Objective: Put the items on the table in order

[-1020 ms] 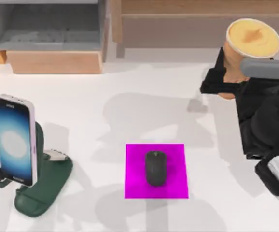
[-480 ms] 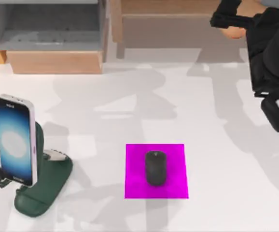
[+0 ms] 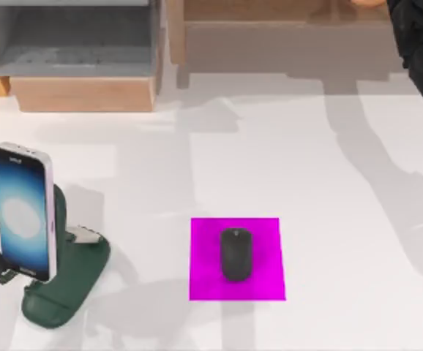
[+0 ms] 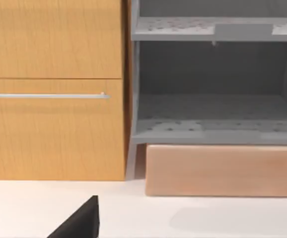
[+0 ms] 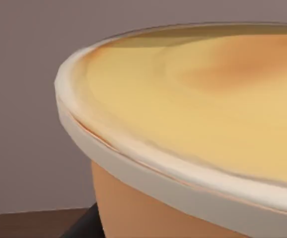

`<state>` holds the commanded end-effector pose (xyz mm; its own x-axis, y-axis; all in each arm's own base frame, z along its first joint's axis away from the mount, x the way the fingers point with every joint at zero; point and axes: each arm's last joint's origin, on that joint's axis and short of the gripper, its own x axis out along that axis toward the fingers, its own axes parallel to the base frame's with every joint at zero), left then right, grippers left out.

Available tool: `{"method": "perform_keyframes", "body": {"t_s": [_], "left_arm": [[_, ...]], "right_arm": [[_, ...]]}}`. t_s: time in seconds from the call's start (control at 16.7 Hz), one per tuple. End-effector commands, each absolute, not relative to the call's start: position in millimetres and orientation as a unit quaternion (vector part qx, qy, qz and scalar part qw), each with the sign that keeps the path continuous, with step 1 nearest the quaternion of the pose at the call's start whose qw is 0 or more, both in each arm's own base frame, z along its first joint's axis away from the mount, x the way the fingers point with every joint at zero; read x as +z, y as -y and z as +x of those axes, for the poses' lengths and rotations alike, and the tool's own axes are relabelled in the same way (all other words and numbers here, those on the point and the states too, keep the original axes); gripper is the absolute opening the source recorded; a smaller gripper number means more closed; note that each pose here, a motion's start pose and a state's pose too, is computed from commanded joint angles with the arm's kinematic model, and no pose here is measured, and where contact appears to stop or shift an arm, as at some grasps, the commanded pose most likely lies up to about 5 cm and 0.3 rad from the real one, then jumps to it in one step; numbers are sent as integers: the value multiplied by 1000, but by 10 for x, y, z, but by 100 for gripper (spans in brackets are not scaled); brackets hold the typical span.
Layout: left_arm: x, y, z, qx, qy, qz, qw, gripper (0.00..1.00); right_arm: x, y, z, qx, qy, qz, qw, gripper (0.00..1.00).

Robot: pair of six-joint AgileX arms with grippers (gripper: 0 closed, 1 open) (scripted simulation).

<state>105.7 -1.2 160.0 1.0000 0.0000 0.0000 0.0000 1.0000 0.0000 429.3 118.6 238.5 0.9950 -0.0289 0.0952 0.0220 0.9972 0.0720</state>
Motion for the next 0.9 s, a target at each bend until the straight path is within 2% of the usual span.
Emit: {"method": "perform_keyframes", "body": {"t_s": [0.36,0.9], "left_arm": [[1600,12,1057,0,0,0,1000,100],[1600,12,1057,0,0,0,1000,100]], "right_arm": [[2413,-1130,4575,-6,-5,-3,1000,0],[2434,-1171,4559,1,-3,-2,1000,0]]}}
